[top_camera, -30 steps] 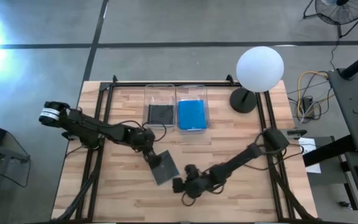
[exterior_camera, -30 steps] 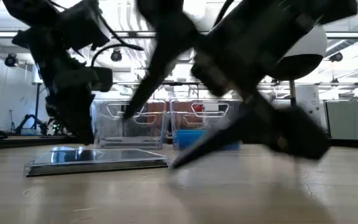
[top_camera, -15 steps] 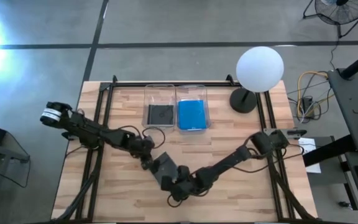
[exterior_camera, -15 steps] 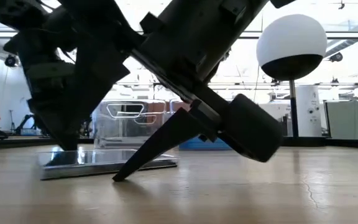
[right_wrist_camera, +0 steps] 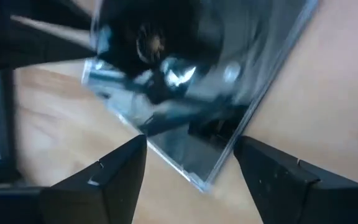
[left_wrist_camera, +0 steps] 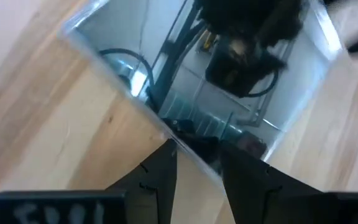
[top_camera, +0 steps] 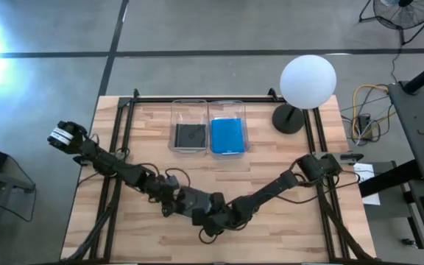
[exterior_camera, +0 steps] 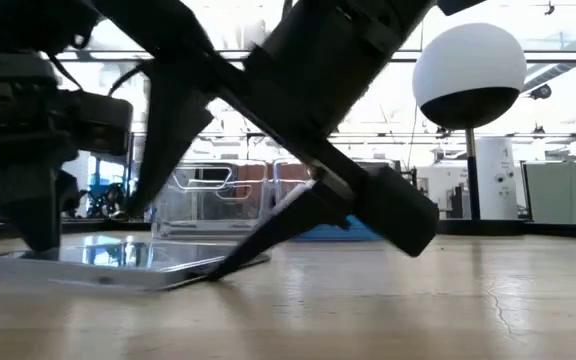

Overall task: Pick & place jewel cases by type
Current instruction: Put the black CD case into the left transparent bin

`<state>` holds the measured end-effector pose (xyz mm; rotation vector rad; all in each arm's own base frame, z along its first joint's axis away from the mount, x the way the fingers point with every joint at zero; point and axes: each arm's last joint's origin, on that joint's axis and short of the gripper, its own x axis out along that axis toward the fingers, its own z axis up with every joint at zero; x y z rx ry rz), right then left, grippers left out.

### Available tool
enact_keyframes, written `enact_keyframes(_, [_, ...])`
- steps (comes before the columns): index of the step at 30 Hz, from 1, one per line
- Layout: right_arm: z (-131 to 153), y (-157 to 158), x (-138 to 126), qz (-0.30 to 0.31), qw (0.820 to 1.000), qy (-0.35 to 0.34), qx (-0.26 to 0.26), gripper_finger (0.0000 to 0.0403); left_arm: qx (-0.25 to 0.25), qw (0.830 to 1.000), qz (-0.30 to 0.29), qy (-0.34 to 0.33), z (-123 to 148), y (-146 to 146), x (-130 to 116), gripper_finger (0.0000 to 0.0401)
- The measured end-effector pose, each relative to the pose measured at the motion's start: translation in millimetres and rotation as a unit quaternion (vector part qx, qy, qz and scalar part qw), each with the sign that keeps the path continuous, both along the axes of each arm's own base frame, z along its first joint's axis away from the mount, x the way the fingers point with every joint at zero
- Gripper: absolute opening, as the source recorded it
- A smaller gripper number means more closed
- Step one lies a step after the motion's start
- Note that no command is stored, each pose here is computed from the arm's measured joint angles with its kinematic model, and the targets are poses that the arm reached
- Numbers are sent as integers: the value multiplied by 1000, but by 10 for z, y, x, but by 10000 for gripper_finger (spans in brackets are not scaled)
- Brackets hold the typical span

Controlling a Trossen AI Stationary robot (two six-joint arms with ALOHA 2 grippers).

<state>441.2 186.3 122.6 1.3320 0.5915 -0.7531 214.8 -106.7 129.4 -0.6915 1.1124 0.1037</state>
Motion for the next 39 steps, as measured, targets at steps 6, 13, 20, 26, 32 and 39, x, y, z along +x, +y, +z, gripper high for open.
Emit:
enact_keyframes(6, [362, -79, -5, 68, 992, -13, -104, 247, -3, 1000, 3, 16, -34, -39, -60, 104])
enact_keyframes(13, [541, -100, -2, 88, 988, -36, -118, 245, -12, 1000, 18, 14, -28, -72, -67, 104])
enact_keyframes(20, [766, -61, 103, 90, 984, -105, -114, 241, -16, 1000, 15, 10, -24, -90, -66, 104])
enact_keyframes(26, [842, -125, 197, 132, 973, -105, -157, 240, -22, 999, 23, -14, -16, -95, -40, 103])
enact_keyframes(32, [857, -179, 224, 135, 973, -120, -145, 235, -24, 999, 26, -17, -12, -95, -34, 103])
enact_keyframes(39, [781, -224, 215, 141, 976, -109, -126, 235, -20, 999, 24, -14, -18, -91, -40, 103])
